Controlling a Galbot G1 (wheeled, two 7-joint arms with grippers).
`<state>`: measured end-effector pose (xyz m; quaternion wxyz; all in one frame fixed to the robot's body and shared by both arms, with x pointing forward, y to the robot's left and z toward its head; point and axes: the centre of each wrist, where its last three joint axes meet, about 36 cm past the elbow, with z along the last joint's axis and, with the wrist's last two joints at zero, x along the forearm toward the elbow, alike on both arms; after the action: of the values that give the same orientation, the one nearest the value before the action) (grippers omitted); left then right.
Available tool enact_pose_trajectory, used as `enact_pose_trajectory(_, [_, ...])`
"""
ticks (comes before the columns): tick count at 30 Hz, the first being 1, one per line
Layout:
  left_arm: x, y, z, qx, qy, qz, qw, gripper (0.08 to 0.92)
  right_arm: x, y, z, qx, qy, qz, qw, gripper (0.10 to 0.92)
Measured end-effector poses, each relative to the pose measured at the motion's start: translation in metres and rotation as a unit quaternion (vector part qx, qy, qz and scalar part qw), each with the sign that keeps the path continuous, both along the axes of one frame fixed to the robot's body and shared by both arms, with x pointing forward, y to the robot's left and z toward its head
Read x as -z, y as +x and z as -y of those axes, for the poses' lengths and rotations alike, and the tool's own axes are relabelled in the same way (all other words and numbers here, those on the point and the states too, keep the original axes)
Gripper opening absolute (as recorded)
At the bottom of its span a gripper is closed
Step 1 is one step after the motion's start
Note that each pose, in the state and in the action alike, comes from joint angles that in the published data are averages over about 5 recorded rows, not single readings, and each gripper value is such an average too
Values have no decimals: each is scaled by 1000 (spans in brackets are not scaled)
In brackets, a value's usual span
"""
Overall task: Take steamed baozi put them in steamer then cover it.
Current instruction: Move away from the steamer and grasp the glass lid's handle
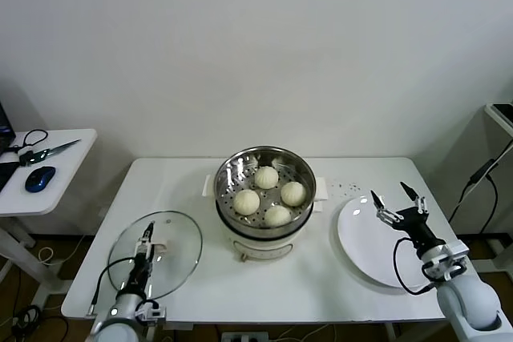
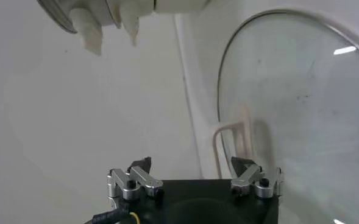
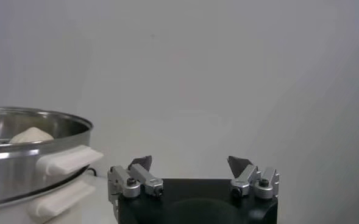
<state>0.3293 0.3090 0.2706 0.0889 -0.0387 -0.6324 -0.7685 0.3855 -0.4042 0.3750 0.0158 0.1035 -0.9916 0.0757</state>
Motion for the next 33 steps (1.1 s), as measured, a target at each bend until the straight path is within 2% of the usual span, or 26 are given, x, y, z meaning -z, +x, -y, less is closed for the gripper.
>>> enact_pose_trajectory(8, [4,20,-7,-7,3,12,1000,823,3,-5,0,2,-1,-3,1000,823])
enact_pose_trajectory(11, [5,24,-9,-9,-1,15,1000,788,4,-7,-1,1,-2,-4,1000,823])
enact_pose_trajectory(24, [8,28,-9,-13,-30,16,999,421,8,-12,-2,0,-12,-5,1000,823])
enact_pose_trajectory(33, [-6,27,-11,-15,-45,29,998,173,9,-12,1,5,-20,-4,1000,823])
